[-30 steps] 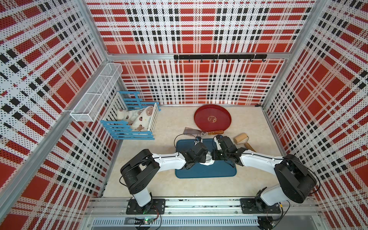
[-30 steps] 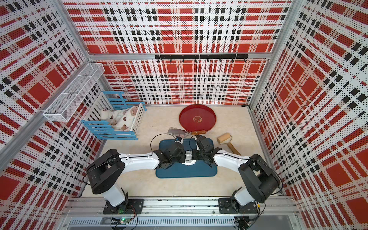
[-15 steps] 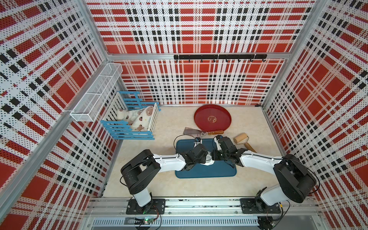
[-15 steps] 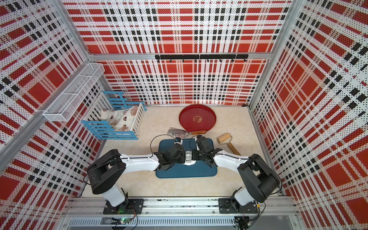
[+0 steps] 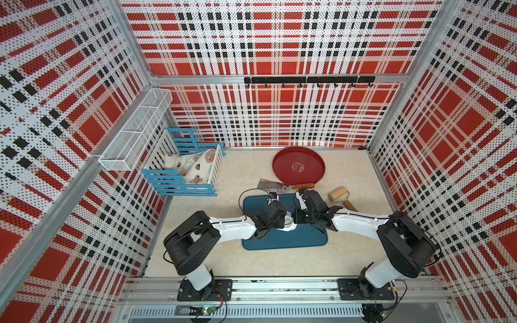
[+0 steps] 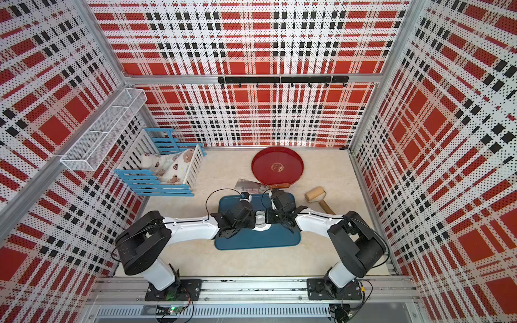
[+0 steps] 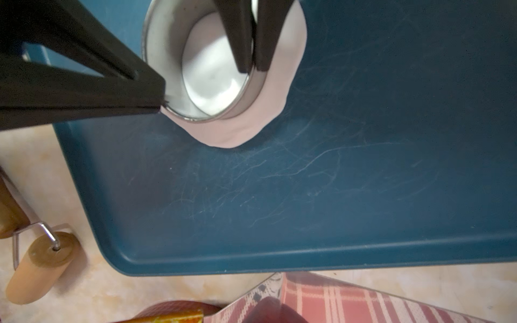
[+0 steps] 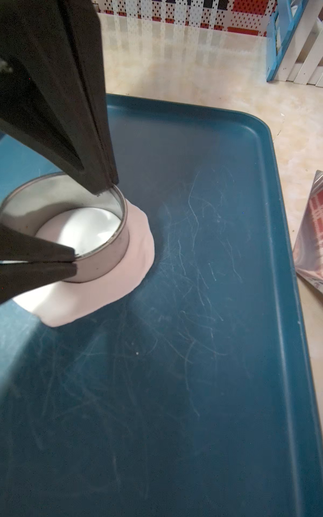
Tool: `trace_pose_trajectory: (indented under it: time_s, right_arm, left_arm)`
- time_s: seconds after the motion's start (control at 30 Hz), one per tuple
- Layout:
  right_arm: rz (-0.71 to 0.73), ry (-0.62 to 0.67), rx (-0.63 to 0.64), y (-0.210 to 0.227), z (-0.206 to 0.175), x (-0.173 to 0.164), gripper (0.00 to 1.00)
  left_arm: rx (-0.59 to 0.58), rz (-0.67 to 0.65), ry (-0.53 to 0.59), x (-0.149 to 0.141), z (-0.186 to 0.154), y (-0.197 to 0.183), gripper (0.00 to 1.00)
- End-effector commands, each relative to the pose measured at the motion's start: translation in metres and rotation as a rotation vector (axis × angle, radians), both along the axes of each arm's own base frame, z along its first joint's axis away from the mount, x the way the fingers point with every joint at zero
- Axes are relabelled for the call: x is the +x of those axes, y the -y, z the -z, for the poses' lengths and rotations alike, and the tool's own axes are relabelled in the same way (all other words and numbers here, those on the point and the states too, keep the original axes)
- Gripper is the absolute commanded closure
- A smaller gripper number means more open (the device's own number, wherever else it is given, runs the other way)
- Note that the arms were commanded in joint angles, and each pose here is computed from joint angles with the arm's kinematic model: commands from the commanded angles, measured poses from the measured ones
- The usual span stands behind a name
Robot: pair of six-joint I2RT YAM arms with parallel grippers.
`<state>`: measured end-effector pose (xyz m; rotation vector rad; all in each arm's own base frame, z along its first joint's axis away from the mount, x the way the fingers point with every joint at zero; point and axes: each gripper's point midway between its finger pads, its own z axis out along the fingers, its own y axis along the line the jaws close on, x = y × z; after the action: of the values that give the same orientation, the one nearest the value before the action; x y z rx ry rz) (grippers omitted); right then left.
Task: Roll out the dumpling wrappers from the dough
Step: Press the dumpling wrapper on the work surface.
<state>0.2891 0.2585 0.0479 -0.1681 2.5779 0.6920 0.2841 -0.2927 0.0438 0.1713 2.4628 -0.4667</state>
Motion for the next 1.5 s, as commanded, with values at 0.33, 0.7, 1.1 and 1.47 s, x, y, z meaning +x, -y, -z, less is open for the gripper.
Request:
trace_pose_trajectory:
  time_s: [0.33,0.7,1.1,1.47]
  right_arm:
    - [-0.045,-0.157,-0.269,0.046,0.051,-0.045,1.0]
    - [-0.159,-0.126,-0.267,0.033,0.045,-0.011,1.0]
    - [-0.119,-0.214,-0.233,0.041,0.047,-0.039,1.0]
    - [-0.011,-0.346,-0.234,0.04,0.059,-0.079,1.0]
  left_arm:
    - [0.153,0.169,-0.19,-0.05,0.052,0.022,1.0]
    - [0.109,0.134,-0.244,-0.074,0.056,0.011,1.0]
    - [0.114,0.183,-0.207,-0.04,0.045,0.009,1.0]
    - [0.199,0.257,-0.209,-0.023,0.053,0.01,1.0]
